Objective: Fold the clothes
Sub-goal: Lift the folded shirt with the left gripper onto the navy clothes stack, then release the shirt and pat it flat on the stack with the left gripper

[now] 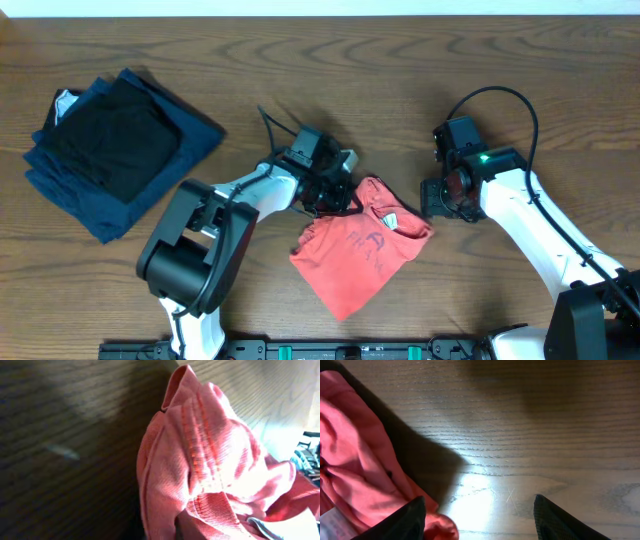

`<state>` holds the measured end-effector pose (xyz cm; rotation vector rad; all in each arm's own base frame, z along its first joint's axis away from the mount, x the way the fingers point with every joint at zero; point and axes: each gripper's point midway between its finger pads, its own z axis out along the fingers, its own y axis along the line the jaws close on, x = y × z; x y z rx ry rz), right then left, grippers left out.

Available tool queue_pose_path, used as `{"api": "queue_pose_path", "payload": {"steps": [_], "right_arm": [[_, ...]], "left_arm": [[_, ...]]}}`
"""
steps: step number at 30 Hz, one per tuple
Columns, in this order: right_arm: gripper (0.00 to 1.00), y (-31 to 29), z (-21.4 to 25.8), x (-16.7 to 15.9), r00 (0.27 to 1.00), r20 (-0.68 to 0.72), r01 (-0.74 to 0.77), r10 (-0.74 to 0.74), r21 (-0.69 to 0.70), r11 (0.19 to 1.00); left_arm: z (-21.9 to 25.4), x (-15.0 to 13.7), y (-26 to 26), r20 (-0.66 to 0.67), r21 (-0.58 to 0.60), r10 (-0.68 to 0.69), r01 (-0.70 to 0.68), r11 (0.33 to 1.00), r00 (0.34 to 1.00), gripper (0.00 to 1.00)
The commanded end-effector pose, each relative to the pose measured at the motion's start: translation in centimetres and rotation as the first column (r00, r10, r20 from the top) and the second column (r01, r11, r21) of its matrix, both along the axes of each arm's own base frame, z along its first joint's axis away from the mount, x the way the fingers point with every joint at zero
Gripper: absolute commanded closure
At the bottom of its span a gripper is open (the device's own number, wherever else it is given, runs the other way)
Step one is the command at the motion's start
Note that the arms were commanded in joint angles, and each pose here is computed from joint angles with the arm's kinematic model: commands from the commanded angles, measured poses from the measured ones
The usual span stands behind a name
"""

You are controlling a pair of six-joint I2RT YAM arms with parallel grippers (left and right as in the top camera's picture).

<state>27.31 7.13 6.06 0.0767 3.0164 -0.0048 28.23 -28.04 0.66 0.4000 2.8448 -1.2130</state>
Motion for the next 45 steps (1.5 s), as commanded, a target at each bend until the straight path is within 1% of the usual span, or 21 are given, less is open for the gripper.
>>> {"api": "queue_pose_path", "payload": {"steps": [1,5,8,9,12,14,17,20,21,24,26,28,31,34,36,37,38,39,42,43,45], "right_arm": [[0.33,0.0,0.4,0.2,1.0,0.007,-0.007,0.007,0.001,1.0],[0.32,-0.2,0.3,0.0,1.0,-0.003,-0.007,0.007,-0.008,1.0],[0.32,-0.4,0.4,0.0,1.0,0.001,-0.004,0.004,-0.017,1.0],[0.32,-0.4,0.4,0.1,1.0,0.001,-0.004,0.004,-0.017,1.0],[0.32,-0.4,0.4,0.1,1.0,0.003,-0.004,0.004,-0.017,1.0],[0.32,-0.4,0.4,0.1,1.0,0.004,-0.004,0.004,-0.016,1.0],[0.32,-0.4,0.4,0.1,1.0,0.004,-0.004,0.004,-0.016,1.0],[0.33,-0.4,0.4,0.1,1.0,0.004,-0.004,0.004,-0.016,1.0],[0.32,-0.4,0.4,0.1,1.0,0.004,-0.004,0.004,-0.016,1.0],[0.33,-0.4,0.4,0.1,1.0,0.004,-0.004,0.004,-0.016,1.0],[0.33,-0.4,0.4,0.1,1.0,0.004,-0.005,0.005,-0.016,1.0],[0.32,-0.4,0.4,0.1,1.0,0.003,-0.004,0.004,-0.016,1.0],[0.32,-0.4,0.4,0.1,1.0,0.003,-0.005,0.005,-0.016,1.0],[0.32,-0.4,0.4,0.1,1.0,0.002,-0.005,0.005,-0.016,1.0],[0.32,-0.4,0.4,0.1,1.0,0.002,-0.005,0.005,-0.016,1.0],[0.32,-0.4,0.4,0.1,1.0,0.002,-0.005,0.005,-0.016,1.0],[0.32,-0.4,0.4,0.1,1.0,0.001,-0.005,0.005,-0.016,1.0],[0.33,-0.4,0.4,0.0,1.0,0.0,-0.005,0.005,-0.017,1.0],[0.32,-0.5,0.3,-0.3,1.0,-0.013,-0.005,0.005,-0.02,1.0],[0.33,-0.5,0.3,-0.4,1.0,-0.019,-0.005,0.005,-0.022,1.0],[0.32,-0.7,0.3,-0.6,1.0,-0.025,-0.007,0.006,-0.025,1.0]], "left_arm": [[0.7,1.9,0.9,0.04,-0.002,0.031,-0.031,1.0,0.999,0.94],[5.9,6.7,3.3,0.167,-0.068,0.138,-0.128,0.989,0.976,0.94],[11.2,10.3,7.1,0.288,-0.127,0.254,-0.226,0.966,0.924,0.94],[12.5,11.0,8.3,0.314,-0.138,0.29,-0.259,0.956,0.904,0.94],[16.8,13.2,13.9,0.413,-0.162,0.428,-0.398,0.903,0.804,0.94],[19.3,13.9,17.6,0.47,-0.181,0.497,-0.471,0.863,0.729,0.94],[22.6,14.3,23.9,0.54,-0.209,0.594,-0.589,0.781,0.596,0.94],[24.4,14.1,29.2,0.579,-0.226,0.657,-0.679,0.698,0.483,0.94],[24.7,14.0,31.2,0.587,-0.23,0.677,-0.71,0.666,0.444,0.94],[24.9,13.6,36.1,0.595,-0.236,0.72,-0.779,0.581,0.357,0.94],[24.7,13.1,39.5,0.587,-0.239,0.757,-0.832,0.5,0.286,0.94],[24.7,12.8,42.5,0.59,-0.25,0.776,-0.862,0.44,0.224,0.94],[24.4,12.3,45.9,0.599,-0.258,0.784,-0.889,0.379,0.16,0.94],[23.3,12.0,48.6,0.594,-0.252,0.796,-0.91,0.328,0.122,0.94],[21.9,11.7,50.5,0.587,-0.227,0.804,-0.933,0.278,0.097,0.93],[21.1,11.5,51.4,0.584,-0.21,0.807,-0.946,0.249,0.083,0.88],[20.4,11.2,52.4,0.583,-0.192,0.81,-0.957,0.217,0.067,0.7],[19.8,10.9,53.3,0.583,-0.178,0.811,-0.966,0.189,0.051,0.5],[19.0,10.0,55.7,0.581,-0.171,0.814,-0.977,0.126,0.003,0.09],[19.0,9.5,56.5,0.575,-0.178,0.818,-0.979,0.1,-0.021,0.0],[19.2,8.8,57.8,0.559,-0.199,0.826,-0.979,0.051,-0.07,0.02]]}}
